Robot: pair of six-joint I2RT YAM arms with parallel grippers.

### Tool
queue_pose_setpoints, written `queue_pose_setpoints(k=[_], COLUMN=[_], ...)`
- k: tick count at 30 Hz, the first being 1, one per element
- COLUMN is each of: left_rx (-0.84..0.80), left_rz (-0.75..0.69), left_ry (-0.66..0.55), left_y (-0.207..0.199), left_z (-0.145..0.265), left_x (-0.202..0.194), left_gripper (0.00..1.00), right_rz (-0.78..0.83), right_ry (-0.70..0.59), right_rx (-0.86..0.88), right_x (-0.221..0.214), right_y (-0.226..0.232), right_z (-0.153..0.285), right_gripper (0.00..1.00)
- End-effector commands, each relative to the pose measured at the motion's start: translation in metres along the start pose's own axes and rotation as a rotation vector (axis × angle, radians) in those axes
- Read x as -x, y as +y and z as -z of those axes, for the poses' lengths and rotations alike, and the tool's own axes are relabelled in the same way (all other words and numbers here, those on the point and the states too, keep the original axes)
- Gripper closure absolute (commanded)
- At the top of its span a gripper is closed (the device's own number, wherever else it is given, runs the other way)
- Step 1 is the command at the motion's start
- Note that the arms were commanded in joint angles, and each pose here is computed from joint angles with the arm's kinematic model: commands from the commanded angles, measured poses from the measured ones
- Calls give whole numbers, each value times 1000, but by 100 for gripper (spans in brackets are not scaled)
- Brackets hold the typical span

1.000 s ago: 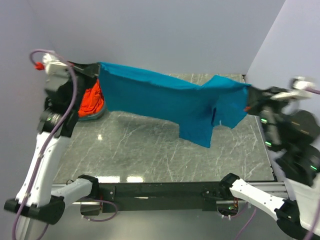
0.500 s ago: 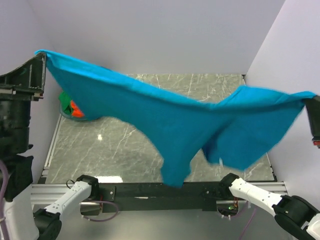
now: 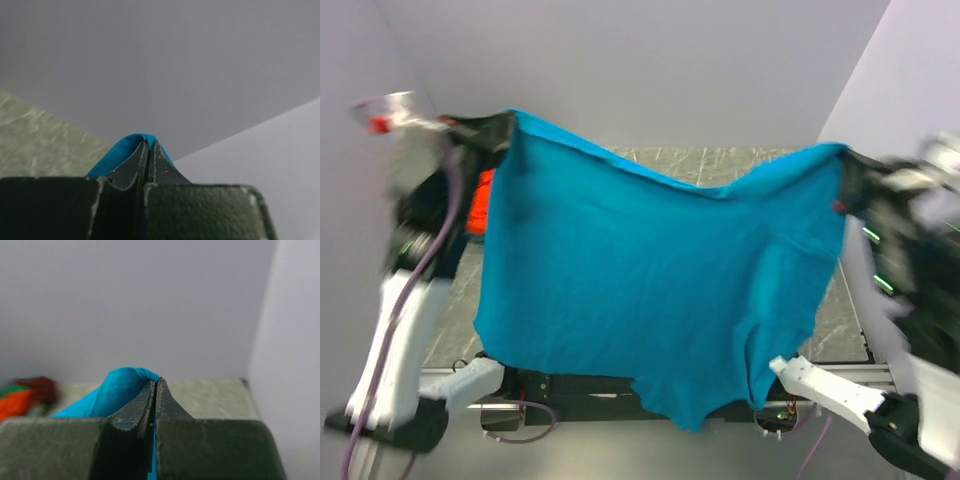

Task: Fold and stack the t-shirts
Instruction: Flatten the tshirt out

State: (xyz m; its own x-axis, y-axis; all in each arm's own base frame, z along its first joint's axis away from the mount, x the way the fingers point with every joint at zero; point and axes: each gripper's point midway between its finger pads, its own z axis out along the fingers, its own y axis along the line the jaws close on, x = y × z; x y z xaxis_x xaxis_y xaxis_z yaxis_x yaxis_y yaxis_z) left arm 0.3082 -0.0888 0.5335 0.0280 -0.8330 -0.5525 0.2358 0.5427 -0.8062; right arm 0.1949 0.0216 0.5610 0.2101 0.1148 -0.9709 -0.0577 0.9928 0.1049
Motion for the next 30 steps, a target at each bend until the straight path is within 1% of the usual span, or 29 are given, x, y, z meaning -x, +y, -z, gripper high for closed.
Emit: queue_pose_setpoints(k=[1,2,3,4,5,6,7,8,9,10,11,12,13,14,15,16,18,21,23,26,30], left_rx=[240,277,311,372,402,433,480,510,534,570,592,598,605,602,602,615,618,625,623,605,602], left_rz=[-16,-21,-26,-36,-42,-44,-67,-77,-83,-103,-106,-110,-126,-131,-139,-143,-139,-134,-119,-119,-135], left_ry=[105,140,175,220,234,253,289,308,324,344,363,383,399,402,407,412,426,425,432,434,449], left_y=[95,113,129,162,178,194,224,240,254,280,294,305,324,333,339,354,367,384,391,393,390], left_z=[-71,-82,-92,-112,-122,-131,-149,-156,-165,-181,-188,-195,-209,-217,-223,-233,-241,-251,-251,-248,-243], left_x=[-70,-86,-101,-129,-142,-155,-179,-190,-202,-221,-232,-242,-258,-265,-272,-282,-289,-295,-297,-296,-293], left_gripper=[99,99,99,99,99,99,99,99,99,99,99,99,99,99,99,99,99,99,99,99,100], right_rz=[210,223,250,270,266,294,308,310,325,334,346,348,356,368,386,391,403,412,399,379,349], right_ry=[134,157,209,261,275,361,402,424,509,524,612,613,642,689,757,738,770,805,805,825,854], right_rx=[-247,-236,-273,-249,-216,-223,-207,-195,-144,-140,-121,-126,-132,-141,-140,-138,-144,-144,-124,-97,-67], right_x=[-66,-79,-104,-134,-149,-188,-207,-222,-266,-275,-320,-321,-333,-348,-384,-380,-403,-426,-431,-439,-438], right_y=[-6,-6,-20,-22,-19,-28,-28,-28,-24,-28,-29,-31,-33,-38,-42,-41,-45,-47,-43,-38,-34], right_z=[-73,-88,-112,-128,-144,-168,-179,-193,-213,-227,-242,-257,-266,-270,-277,-291,-304,-309,-311,-304,-281], right_gripper=[100,100,100,100,100,100,100,100,100,100,100,100,100,100,100,100,100,100,100,100,100])
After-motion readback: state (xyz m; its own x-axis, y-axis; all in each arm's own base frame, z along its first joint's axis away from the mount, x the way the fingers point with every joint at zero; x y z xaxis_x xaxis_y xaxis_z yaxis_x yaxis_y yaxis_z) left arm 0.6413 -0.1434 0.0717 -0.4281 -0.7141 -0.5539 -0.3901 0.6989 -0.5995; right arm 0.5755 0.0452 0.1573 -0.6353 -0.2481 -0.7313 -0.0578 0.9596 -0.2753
